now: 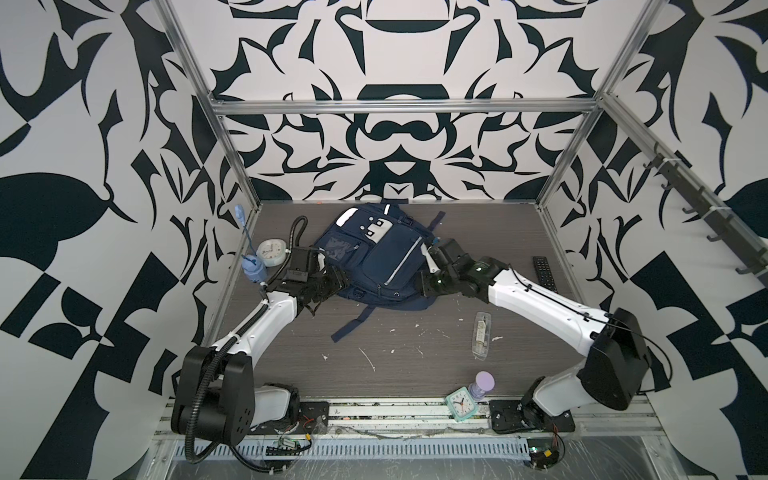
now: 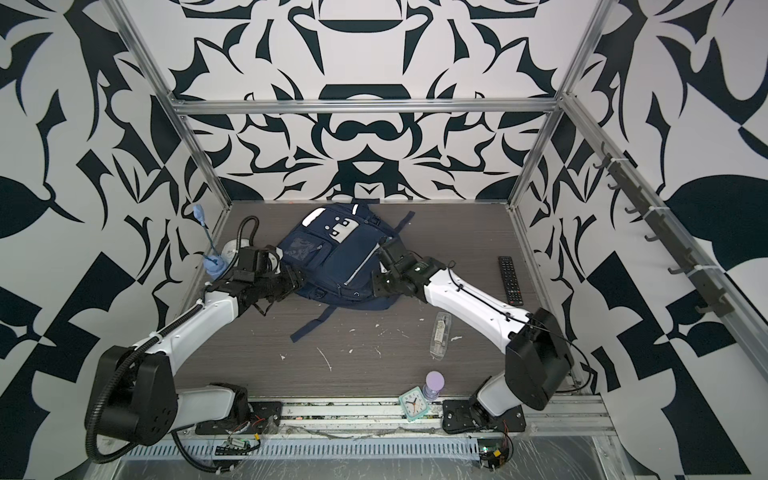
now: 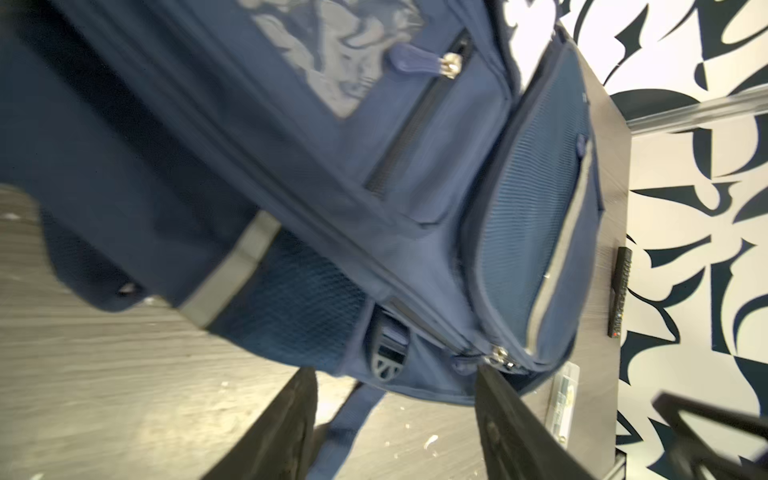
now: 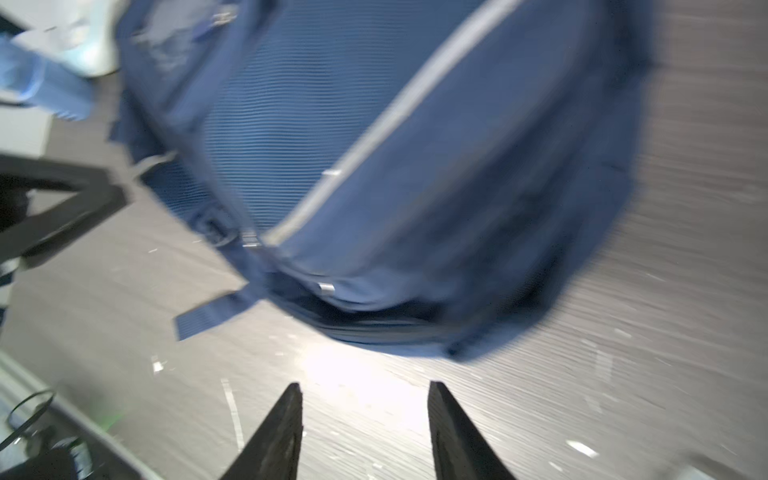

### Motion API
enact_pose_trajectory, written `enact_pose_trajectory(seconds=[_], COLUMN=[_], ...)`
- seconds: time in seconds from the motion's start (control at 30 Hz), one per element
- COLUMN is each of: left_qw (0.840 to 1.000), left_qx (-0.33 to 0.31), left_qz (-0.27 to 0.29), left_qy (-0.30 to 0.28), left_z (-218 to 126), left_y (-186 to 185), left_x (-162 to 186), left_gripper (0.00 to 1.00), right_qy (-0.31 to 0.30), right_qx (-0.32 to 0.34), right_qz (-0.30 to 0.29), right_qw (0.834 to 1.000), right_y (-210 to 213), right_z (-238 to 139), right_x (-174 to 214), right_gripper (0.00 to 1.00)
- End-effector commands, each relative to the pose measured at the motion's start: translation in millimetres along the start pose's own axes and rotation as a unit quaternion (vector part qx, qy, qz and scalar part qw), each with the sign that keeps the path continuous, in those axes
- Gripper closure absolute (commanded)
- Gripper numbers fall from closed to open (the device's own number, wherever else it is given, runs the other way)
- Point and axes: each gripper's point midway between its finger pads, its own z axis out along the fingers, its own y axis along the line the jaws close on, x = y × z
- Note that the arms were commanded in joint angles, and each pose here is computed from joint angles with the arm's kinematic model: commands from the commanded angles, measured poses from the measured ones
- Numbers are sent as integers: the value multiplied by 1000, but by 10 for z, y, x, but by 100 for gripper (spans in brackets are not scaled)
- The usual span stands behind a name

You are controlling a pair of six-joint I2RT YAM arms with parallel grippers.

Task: Pack the student bag
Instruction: 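Release the bag with both grippers and move them toward the clear pen case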

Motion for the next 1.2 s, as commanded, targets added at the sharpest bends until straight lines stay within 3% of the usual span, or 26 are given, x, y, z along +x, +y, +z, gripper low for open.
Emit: enact_pose_trajectory(seconds=[0.0, 0.3, 0.47, 0.7, 0.97, 1.17], left_qw=[999, 987, 969, 944, 908, 881], left_qx=[3, 15, 28, 23, 37, 29], left_qz=[49, 159, 237, 309, 370, 397], left_qy=[-15, 21, 65, 114, 196, 255], left_z=[-148, 84, 302, 567, 873, 1072], left_y=[-256, -906, -1354, -1821, -2236, -2308], left_x=[-56, 209, 653, 1341, 2183, 2678], left_gripper=[34, 24, 19, 17, 17, 17], right_qy=[-6, -10, -18, -41, -45, -58], right_qx=[16, 86, 128, 169, 121, 112], right_qz=[27, 93, 147, 230, 319, 370], right_qw=[999, 992, 981, 958, 939, 921], right_y=[-297, -1023, -1433, -1923, -2175, -2361], right_z=[-228, -443, -483, -577, -480, -490], right_x=[40, 315, 474, 571, 701, 788], right_gripper=[47, 35, 22, 16, 17, 17])
